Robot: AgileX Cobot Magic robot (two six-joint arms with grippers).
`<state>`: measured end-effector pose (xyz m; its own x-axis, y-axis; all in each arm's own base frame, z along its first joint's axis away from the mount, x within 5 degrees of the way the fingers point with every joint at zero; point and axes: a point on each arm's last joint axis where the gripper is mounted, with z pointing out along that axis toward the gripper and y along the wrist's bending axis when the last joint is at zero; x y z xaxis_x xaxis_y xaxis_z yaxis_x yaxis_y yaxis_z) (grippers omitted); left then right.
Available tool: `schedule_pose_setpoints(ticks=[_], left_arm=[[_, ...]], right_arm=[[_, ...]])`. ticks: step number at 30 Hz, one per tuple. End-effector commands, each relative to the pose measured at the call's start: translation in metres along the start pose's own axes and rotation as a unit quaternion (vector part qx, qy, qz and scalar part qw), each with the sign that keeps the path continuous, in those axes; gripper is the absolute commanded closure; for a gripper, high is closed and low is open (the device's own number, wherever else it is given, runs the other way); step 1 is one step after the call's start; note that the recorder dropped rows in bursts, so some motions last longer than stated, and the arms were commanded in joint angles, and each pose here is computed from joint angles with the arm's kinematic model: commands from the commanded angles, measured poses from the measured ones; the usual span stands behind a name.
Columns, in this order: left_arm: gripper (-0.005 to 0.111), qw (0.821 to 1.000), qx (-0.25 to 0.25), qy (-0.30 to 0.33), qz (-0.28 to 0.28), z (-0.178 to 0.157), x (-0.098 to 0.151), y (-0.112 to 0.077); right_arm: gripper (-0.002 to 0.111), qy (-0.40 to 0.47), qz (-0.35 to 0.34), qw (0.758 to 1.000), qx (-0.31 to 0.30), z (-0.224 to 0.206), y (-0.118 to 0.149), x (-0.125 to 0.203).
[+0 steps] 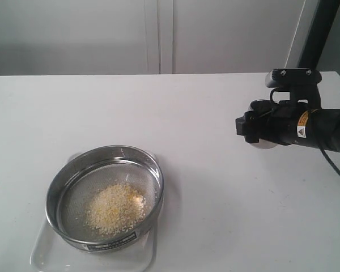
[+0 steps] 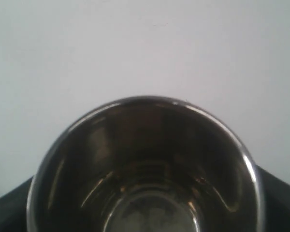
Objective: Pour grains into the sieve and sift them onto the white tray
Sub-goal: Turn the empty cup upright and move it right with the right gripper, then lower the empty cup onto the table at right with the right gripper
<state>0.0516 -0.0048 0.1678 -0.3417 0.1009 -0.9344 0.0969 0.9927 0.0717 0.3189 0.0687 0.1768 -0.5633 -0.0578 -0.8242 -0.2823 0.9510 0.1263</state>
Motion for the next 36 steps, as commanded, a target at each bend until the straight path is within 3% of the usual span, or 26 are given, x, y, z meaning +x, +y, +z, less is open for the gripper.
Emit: schedule_pose_setpoints(ticks=[1, 18, 36], left_arm=[[0.107, 1.0, 0.005, 0.002, -0.008, 0.0, 0.001, -0.001], [0.107, 1.0, 0.005, 0.002, -0.008, 0.0, 0.001, -0.001], [0.107, 1.0, 0.005, 0.002, -0.008, 0.0, 0.001, -0.001]], right_arm=[[0.108, -0.01, -0.012, 1.0, -0.024, 0.013, 0.0, 0.008], [0.108, -0.03, -0.001, 0.999, -0.033, 0.065, -0.008, 0.015], [0.108, -0.023, -0.061, 0.997, -0.033, 0.091, -0.012, 0.02]])
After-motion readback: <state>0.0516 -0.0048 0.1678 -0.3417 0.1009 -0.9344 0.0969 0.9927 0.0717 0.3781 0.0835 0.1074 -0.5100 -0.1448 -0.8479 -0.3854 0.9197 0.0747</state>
